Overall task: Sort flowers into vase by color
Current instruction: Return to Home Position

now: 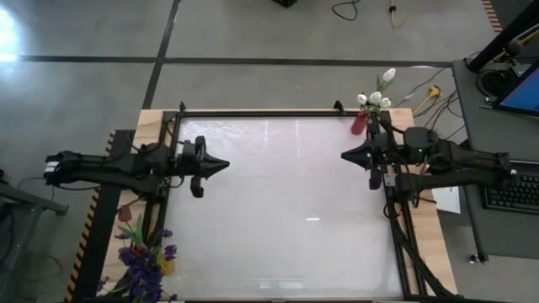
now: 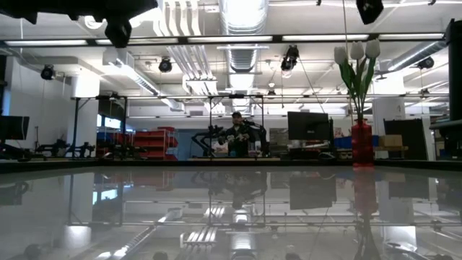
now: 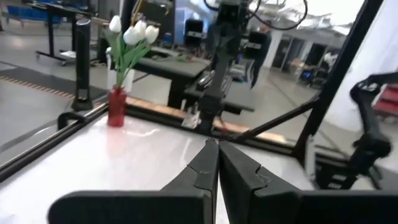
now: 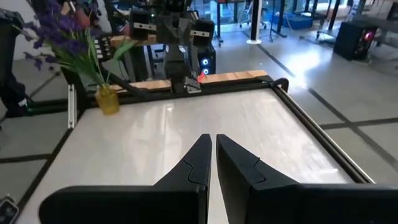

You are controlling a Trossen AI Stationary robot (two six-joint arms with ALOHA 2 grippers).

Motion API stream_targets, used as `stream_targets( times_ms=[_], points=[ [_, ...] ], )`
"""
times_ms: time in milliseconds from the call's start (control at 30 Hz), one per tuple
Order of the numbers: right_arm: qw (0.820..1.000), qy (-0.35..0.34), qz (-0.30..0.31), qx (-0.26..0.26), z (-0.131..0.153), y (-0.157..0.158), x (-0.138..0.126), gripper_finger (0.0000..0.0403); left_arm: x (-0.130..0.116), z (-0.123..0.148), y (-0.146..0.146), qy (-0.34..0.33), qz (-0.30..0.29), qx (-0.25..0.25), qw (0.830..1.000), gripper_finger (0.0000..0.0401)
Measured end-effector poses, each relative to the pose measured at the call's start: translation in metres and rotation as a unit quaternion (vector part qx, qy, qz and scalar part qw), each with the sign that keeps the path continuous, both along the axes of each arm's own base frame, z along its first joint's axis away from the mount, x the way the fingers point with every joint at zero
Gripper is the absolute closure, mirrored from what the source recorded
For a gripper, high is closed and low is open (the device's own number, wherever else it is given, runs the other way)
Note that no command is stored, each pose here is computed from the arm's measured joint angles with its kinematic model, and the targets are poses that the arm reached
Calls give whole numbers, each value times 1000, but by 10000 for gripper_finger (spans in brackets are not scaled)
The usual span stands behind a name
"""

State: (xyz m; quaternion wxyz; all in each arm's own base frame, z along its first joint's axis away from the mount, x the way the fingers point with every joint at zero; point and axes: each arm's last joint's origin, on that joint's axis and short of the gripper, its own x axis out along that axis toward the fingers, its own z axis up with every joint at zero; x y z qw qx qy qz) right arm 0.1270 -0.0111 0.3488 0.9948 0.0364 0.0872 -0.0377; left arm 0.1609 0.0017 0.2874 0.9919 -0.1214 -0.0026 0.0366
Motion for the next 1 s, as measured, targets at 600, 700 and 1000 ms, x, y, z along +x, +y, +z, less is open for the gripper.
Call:
stream_targets(
  times_ms=[600,700,1000],
  points=[
    [991,-133,5,-18,-57,6,-58,385,3,-52,2,82,28,21,996,401],
    [986,-164,19,-20,-67,7,-61,385,1,-61,2,87,42,-2,995,401],
    [984,-173,26,19,-101,7,-58,385,-14,-68,-1,18,22,37,999,401]
  ],
)
